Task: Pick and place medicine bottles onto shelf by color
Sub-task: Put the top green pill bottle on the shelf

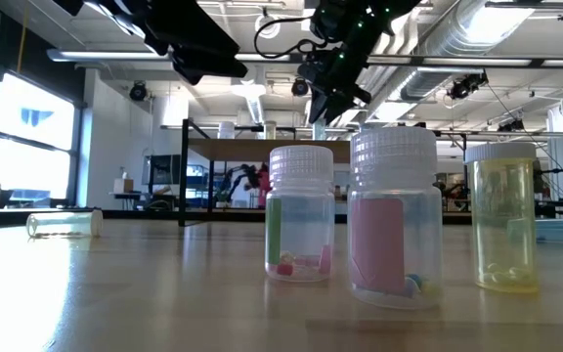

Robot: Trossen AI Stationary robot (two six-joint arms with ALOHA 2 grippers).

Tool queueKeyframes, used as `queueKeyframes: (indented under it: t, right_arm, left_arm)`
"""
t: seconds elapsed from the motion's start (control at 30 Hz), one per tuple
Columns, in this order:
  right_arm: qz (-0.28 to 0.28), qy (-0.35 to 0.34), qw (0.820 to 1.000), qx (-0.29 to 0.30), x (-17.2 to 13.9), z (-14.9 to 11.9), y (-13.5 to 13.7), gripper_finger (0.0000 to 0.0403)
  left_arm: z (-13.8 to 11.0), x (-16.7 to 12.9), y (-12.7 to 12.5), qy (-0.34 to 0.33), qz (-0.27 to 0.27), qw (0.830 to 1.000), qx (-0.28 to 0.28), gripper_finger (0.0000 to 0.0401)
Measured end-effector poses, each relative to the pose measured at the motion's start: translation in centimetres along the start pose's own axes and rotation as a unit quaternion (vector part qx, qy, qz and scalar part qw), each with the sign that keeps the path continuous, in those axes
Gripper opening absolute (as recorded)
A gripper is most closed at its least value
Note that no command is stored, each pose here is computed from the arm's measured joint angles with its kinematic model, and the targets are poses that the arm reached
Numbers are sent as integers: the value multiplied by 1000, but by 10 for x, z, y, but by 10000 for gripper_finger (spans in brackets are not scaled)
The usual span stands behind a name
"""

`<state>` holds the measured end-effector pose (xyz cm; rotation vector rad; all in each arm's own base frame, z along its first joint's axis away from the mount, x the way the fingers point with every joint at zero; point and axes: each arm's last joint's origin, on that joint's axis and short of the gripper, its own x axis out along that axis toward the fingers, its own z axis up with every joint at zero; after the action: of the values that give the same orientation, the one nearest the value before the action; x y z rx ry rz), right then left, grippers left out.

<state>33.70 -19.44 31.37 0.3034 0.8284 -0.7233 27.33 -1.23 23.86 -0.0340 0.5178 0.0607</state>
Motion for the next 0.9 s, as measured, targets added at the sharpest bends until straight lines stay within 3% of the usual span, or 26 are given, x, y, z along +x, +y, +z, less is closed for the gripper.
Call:
queueKeyframes:
  t: [0.37, 0.57, 0.9]
  right_arm:
    - [7, -21, 1000, 5, -17, 3, -2, 178]
    - [60, -35, 998, 8, -38, 5, -1, 178]
    - [113, 54, 992, -15, -45, -15, 20, 178]
  left_arm:
    - [-2, 0, 0, 10, 1, 1000, 1, 207]
    - [-7, 0, 1, 34, 3, 999, -2, 207]
    - [-12, -1, 2, 62, 18, 998, -20, 207]
